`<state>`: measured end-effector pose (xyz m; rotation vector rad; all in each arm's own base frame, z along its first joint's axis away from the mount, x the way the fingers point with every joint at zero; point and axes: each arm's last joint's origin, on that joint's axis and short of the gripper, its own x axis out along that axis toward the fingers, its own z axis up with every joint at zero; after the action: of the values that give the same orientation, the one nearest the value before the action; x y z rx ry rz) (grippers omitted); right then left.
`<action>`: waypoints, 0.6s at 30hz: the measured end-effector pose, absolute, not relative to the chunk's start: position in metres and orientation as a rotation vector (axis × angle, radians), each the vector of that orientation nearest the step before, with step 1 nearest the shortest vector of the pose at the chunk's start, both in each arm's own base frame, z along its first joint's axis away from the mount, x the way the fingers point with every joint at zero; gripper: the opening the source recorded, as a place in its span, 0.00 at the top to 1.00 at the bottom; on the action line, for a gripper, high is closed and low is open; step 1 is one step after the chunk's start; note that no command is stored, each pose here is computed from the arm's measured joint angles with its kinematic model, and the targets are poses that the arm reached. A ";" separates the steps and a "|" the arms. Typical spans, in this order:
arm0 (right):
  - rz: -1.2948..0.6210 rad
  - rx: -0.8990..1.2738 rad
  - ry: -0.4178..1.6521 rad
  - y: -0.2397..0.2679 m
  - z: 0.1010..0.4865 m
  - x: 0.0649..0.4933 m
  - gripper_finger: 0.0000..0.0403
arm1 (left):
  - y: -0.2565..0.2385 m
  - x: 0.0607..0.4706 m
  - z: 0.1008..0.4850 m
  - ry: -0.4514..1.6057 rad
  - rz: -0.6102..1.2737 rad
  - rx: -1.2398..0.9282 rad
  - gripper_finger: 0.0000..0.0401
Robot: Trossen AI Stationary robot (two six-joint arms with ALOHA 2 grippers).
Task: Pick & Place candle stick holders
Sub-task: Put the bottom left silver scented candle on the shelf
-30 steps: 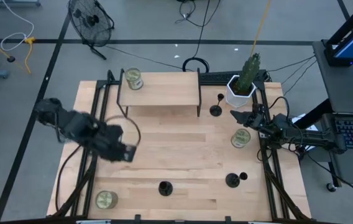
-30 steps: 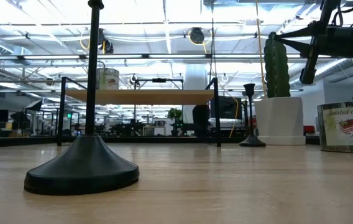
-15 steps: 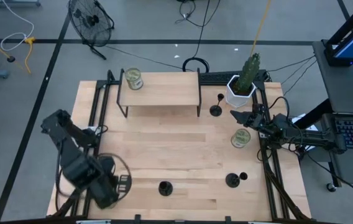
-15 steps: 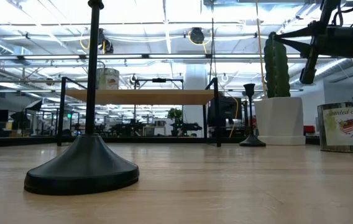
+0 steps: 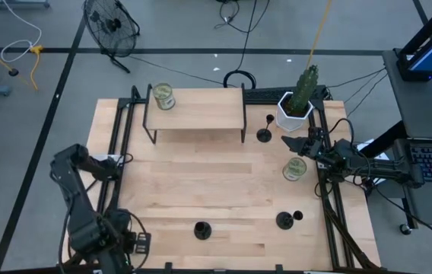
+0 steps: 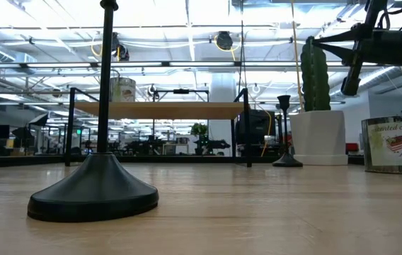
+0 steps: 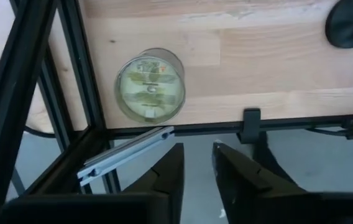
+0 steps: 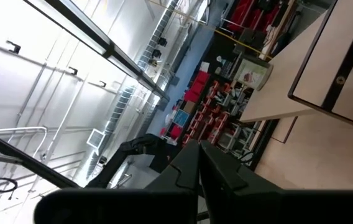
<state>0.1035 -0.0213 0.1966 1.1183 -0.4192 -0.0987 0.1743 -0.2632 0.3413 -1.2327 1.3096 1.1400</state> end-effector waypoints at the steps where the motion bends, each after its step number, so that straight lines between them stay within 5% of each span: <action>1: -0.099 1.118 -0.419 -0.021 0.197 0.104 0.98 | -0.265 0.175 0.339 1.308 1.145 -1.227 0.74; 10: -0.100 1.118 -0.419 -0.021 0.197 0.104 0.98 | -0.278 0.183 0.317 1.317 1.239 -1.178 0.50; 18: -0.099 1.118 -0.418 -0.021 0.197 0.104 0.98 | -0.285 0.192 0.300 1.303 1.315 -1.157 0.47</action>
<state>0.1035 -0.0213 0.1965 1.1181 -0.4184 -0.0988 0.1921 -0.2854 0.3003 -1.1570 1.3031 1.3151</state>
